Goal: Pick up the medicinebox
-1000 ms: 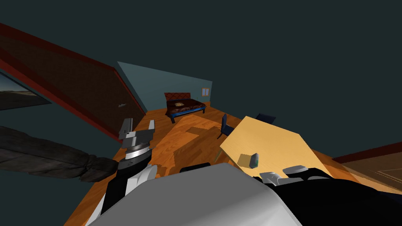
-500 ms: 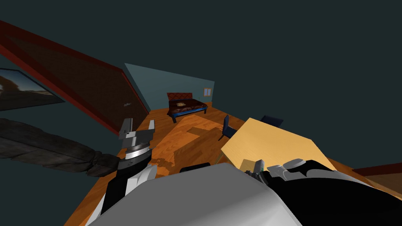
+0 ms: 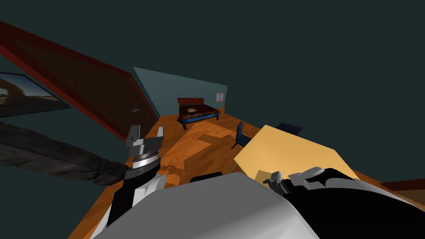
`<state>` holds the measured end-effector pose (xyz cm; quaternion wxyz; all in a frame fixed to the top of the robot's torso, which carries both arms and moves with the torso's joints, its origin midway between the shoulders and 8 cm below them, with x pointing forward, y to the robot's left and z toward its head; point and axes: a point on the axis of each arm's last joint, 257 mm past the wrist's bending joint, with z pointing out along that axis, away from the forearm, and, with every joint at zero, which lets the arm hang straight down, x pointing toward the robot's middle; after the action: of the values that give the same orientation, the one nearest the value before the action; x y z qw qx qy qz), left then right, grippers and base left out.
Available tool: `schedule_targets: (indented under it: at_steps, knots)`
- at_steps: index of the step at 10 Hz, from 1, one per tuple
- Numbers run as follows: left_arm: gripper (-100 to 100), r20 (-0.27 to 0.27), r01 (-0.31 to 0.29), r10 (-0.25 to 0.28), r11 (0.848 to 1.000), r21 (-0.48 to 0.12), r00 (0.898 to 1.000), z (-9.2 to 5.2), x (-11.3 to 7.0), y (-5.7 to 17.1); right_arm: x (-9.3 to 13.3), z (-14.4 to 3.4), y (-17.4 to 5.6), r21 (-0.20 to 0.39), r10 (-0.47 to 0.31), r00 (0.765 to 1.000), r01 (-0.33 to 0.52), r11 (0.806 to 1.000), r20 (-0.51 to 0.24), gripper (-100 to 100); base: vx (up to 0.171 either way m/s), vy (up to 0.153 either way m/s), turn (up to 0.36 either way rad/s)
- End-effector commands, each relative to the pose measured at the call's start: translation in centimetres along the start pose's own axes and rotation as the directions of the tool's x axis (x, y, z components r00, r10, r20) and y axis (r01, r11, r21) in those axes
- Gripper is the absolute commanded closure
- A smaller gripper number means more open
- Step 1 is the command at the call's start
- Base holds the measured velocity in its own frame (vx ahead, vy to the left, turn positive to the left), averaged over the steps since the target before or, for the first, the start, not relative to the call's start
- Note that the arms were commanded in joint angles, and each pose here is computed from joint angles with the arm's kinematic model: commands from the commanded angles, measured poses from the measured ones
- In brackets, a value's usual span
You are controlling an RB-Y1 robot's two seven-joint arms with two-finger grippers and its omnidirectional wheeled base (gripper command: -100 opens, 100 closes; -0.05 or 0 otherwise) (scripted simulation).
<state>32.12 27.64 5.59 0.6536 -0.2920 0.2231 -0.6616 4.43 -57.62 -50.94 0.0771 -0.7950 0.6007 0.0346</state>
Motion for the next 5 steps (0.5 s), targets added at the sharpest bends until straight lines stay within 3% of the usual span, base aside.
schedule_targets:
  at_steps: [1, 3, 4, 5]
  knots:
    - [0, 0.0, 0.0, 0.0, 1.0, 0.0, 1.0, 0.0, 0.0, 0.0, 3.1, -2.3, 0.5, -0.027, -0.051, 0.997, 0.05, 0.998, -0.061, -100, 0.047, -0.033, 0.072]
    - [0, 0.0, 0.0, 0.0, 1.0, 0.0, 1.0, 0.0, 0.0, 0.0, 3.1, -2.3, 0.5, -0.027, -0.051, 0.997, 0.05, 0.998, -0.061, -100, 0.023, -0.036, 0.005]
    - [0, 0.0, 0.0, 0.0, 1.0, 0.0, 1.0, 0.0, 0.0, 0.0, 6.0, -4.6, 0.9, -0.056, -0.101, 0.988, 0.095, 0.994, -0.118, -100, 0.025, -0.035, 0.04]
    - [0, 0.0, 0.0, 0.0, 1.0, 0.0, 1.0, 0.0, 0.0, 0.0, 3.8, -3.3, 0.7, -0.043, -0.094, 0.993, 0.092, 0.995, -0.066, -100, 0.031, -0.044, 0.029]
